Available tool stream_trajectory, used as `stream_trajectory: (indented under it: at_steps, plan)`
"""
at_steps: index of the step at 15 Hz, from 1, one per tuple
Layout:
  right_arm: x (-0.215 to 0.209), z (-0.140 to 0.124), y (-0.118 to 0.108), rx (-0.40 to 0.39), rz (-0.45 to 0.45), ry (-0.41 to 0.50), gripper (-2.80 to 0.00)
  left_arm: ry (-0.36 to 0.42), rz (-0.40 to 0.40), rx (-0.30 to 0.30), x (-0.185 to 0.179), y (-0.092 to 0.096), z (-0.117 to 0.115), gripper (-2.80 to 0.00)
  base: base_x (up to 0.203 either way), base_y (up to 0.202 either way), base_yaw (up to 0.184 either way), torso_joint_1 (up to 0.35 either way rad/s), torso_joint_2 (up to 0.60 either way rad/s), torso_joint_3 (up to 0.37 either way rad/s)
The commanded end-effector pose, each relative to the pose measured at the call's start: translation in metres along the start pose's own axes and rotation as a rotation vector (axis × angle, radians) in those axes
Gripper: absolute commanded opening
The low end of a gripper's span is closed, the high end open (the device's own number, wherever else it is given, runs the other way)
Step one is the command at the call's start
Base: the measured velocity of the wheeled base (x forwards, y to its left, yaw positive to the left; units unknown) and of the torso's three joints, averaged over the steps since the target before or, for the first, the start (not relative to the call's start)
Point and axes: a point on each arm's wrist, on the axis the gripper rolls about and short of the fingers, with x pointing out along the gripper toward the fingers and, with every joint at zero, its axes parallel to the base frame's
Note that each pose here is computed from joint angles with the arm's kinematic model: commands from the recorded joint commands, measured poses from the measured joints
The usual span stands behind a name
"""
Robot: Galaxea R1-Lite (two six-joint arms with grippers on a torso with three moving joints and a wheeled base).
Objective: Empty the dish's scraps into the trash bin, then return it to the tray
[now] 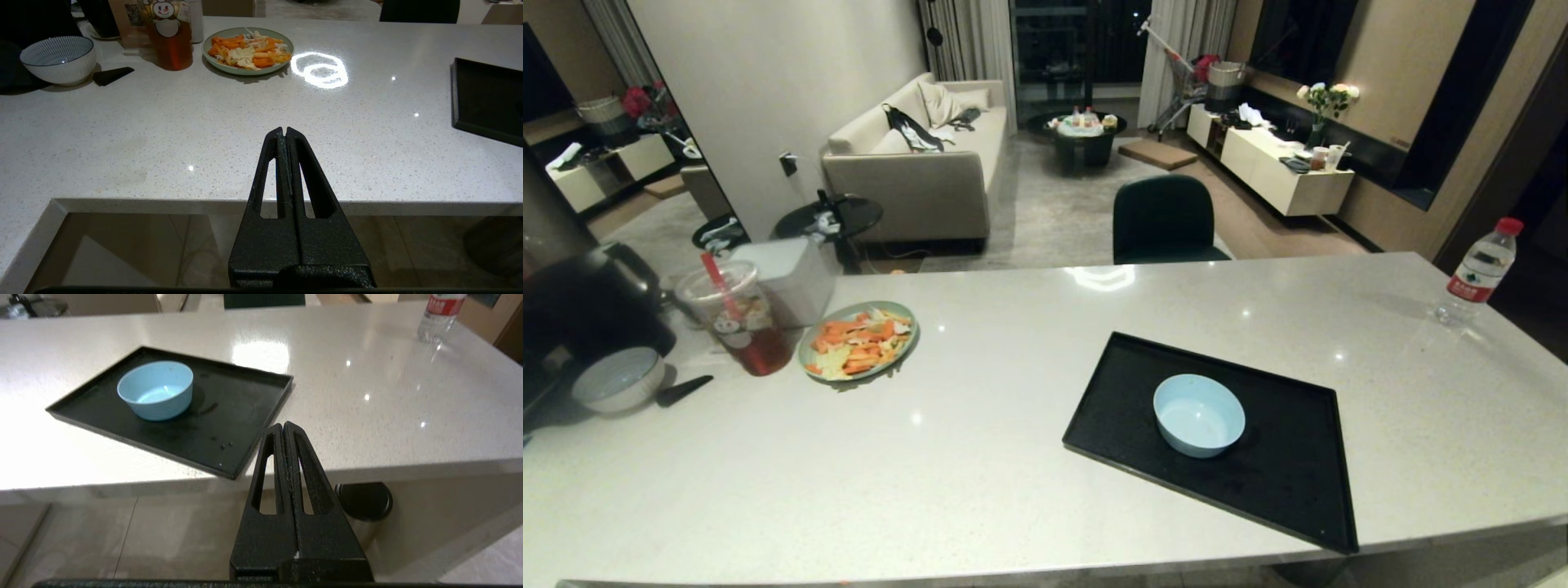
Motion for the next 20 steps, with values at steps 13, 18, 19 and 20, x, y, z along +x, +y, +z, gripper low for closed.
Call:
stream_trajectory:
  at_steps: [13,18,19,20]
  plan:
    - [-0.0026,-0.0003,0.0000,-0.028,-0.002,-0.036,-2.80,0.001,0.000,0.000,0.0001,0.0000,0.0001,-2.80,0.000,0.000,0.000,0.000,0.00,0.000]
    - [-0.0026,-0.0001,-0.0002,-0.031,-0.008,-0.037,-2.80,0.001,0.000,0.000,0.0001,0.0000,0.0001,-2.80,0.000,0.000,0.000,0.000,0.00,0.000]
    - [-0.0026,-0.0001,-0.0001,-0.027,-0.007,-0.037,-2.80,0.001,0.000,0.000,0.0001,0.0000,0.0001,-2.80,0.000,0.000,0.000,0.000,0.00,0.000]
    - [-0.0026,-0.0004,-0.0001,-0.018,-0.005,-0.035,-2.80,0.001,0.000,0.000,0.0001,0.0000,0.0001,-2.80,0.000,0.000,0.000,0.000,0.00,0.000]
